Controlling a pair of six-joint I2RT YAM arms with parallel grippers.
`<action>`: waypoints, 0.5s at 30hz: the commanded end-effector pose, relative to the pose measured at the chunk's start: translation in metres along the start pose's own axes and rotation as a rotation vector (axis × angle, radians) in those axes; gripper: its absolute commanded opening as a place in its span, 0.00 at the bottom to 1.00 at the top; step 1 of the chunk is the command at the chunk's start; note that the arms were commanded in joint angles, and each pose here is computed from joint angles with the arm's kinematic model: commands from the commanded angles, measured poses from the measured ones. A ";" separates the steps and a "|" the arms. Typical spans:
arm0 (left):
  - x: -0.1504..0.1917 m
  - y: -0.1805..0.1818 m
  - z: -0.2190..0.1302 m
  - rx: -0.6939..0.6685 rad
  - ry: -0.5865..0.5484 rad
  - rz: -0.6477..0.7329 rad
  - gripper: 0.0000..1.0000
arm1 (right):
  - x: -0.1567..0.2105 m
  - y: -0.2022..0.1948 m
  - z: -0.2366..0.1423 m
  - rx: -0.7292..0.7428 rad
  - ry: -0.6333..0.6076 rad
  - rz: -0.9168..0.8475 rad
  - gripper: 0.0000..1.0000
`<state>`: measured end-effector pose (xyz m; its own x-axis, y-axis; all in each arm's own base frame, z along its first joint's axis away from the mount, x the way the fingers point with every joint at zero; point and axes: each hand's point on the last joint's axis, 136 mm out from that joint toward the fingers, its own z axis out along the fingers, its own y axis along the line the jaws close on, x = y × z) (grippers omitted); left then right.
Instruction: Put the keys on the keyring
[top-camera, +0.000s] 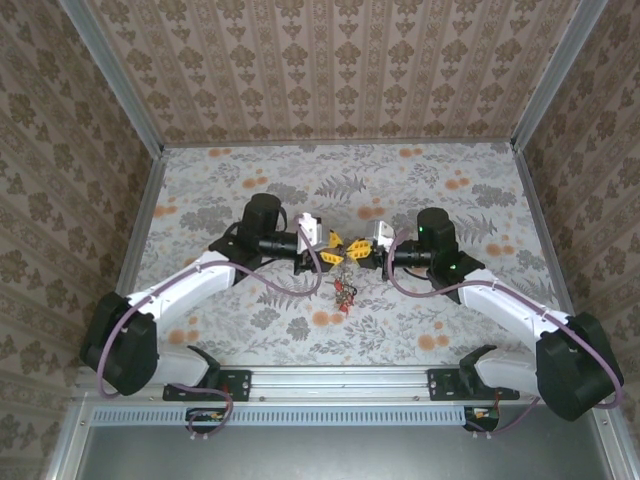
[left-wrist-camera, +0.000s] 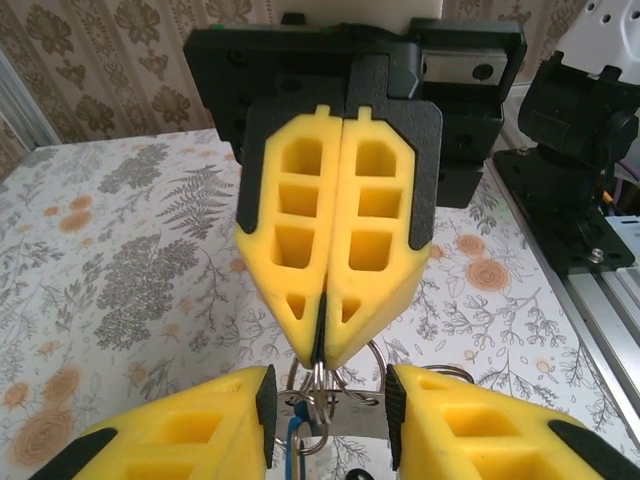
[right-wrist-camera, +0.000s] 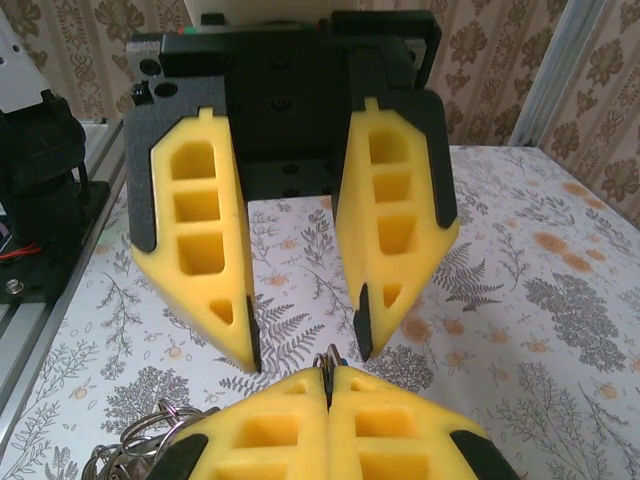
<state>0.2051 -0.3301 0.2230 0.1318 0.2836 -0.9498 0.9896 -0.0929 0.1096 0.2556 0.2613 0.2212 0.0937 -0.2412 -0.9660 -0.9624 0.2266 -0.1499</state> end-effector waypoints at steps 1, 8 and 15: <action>0.005 -0.001 0.005 0.018 0.024 0.002 0.35 | -0.034 -0.003 0.000 -0.014 -0.085 -0.108 0.00; 0.019 0.001 0.007 0.000 0.049 0.006 0.15 | -0.032 -0.003 0.002 -0.027 -0.081 -0.096 0.00; 0.009 0.006 0.003 -0.025 0.030 0.043 0.01 | -0.027 -0.002 0.005 -0.034 -0.051 -0.110 0.00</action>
<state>0.2137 -0.3309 0.2052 0.1396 0.3317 -0.9330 0.9899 -0.0718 0.1226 0.2575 0.2643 0.2200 0.1069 -0.2522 -0.9617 -0.9637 0.2118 -0.1627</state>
